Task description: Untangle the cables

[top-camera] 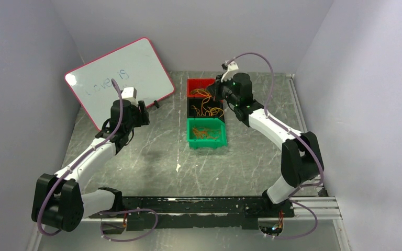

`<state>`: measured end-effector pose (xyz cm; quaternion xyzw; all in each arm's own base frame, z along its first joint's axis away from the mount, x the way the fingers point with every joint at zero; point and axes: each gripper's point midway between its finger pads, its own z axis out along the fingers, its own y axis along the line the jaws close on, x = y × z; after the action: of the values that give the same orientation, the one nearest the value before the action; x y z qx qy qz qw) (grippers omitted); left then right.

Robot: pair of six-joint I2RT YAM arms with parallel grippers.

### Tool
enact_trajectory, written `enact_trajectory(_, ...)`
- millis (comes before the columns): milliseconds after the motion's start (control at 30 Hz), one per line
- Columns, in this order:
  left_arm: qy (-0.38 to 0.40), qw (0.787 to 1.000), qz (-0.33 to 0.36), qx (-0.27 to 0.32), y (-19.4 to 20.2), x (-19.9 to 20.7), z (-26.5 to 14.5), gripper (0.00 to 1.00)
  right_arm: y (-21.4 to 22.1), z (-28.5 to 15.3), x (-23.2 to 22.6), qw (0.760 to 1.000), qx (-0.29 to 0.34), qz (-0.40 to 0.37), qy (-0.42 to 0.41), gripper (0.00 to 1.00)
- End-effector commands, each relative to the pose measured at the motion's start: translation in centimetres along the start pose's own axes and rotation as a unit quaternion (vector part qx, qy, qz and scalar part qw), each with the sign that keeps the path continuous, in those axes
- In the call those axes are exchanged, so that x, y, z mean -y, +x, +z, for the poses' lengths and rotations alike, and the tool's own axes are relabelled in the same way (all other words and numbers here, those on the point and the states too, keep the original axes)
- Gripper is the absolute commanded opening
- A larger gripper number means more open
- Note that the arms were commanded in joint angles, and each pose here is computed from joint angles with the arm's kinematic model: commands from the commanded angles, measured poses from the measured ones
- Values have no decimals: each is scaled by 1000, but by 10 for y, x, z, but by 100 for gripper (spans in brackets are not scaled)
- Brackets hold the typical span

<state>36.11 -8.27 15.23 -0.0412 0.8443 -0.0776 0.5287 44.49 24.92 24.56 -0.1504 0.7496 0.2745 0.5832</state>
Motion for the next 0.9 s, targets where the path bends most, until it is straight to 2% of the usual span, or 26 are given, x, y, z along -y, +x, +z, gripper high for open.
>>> enact_trajectory(0, 14, 999, -6, 29, -24, 6, -2, 64, 24, 0, 2, 999, -27, 20, -3, 0)
enact_trajectory(433, 20, 999, -6, 24, -22, 8, -1, 63, 111, 4, 18, 982, -183, 34, 11, 0)
enact_trajectory(867, 23, 999, -5, 22, -24, 9, -3, 62, 158, 36, 27, 967, -251, 41, 11, 0)
